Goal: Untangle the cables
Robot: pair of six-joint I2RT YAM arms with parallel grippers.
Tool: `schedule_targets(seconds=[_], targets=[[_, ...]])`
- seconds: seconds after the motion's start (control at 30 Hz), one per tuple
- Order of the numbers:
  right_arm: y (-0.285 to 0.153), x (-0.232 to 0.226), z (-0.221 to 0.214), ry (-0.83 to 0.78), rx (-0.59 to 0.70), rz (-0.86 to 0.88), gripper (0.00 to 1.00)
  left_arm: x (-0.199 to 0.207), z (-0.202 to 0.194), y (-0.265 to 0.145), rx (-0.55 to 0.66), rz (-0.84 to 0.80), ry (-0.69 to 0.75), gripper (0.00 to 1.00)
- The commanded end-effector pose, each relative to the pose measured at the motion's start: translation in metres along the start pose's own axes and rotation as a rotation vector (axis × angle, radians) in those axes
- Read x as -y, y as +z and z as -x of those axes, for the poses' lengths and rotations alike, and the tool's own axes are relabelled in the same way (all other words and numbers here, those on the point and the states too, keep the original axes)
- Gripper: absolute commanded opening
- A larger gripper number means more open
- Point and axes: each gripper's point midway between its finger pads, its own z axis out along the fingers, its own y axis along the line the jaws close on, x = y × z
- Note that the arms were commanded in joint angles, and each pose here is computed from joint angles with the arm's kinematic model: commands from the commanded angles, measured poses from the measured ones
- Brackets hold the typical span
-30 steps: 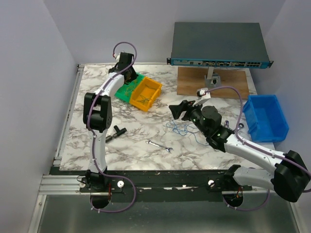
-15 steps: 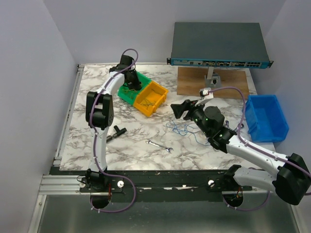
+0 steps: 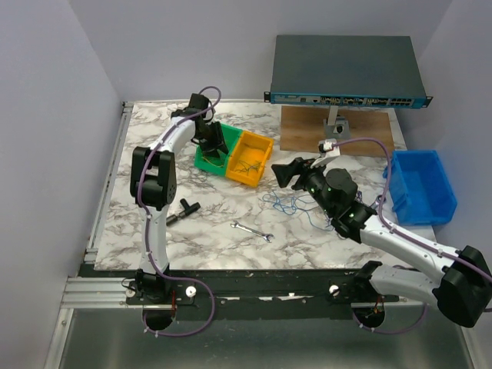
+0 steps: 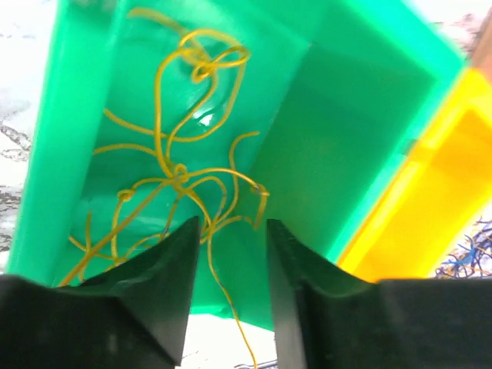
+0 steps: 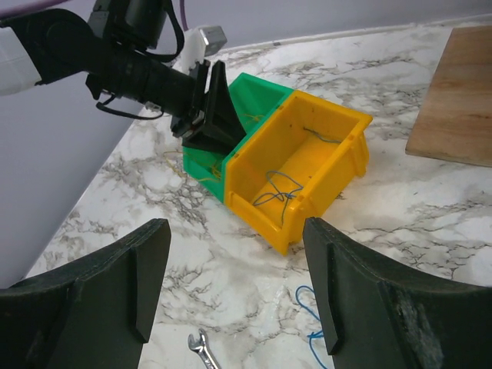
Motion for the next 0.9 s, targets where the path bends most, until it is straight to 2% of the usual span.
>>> schedule_targets(seconds=[0.0, 0.1, 0.3, 0.37, 0.5, 0.57, 0.77, 0.87], targets=[[-0.006, 0.005, 0.006, 0.010, 0.009, -0.025, 0.77, 0.030, 0.026, -0.034, 0.086, -0.040, 0.085, 0.47], [-0.008, 0.006, 0.009, 0.007, 0.011, -0.030, 0.77, 0.039, 0.043, -0.056, 0.154, -0.030, 0.113, 0.56], [-0.012, 0.006, 0.011, 0.006, 0.008, -0.033, 0.77, 0.046, 0.052, -0.085, 0.204, 0.004, 0.147, 0.61], [-0.013, 0.006, 0.010, 0.004, -0.003, -0.036, 0.77, 0.043, 0.046, -0.096, 0.233, 0.018, 0.157, 0.66], [-0.011, 0.005, -0.003, 0.003, -0.073, -0.034, 0.78, 0.034, 0.021, -0.118, 0.333, 0.077, 0.191, 0.80], [-0.011, 0.006, -0.011, 0.007, -0.109, -0.036, 0.79, 0.030, 0.005, -0.130, 0.392, 0.072, 0.177, 0.98], [-0.023, 0.010, -0.016, 0.021, -0.118, -0.032, 0.79, 0.020, -0.038, -0.142, 0.528, -0.055, 0.003, 0.99], [-0.026, 0.013, -0.016, 0.017, -0.113, -0.045, 0.79, 0.018, -0.050, -0.134, 0.569, -0.134, -0.102, 0.96]])
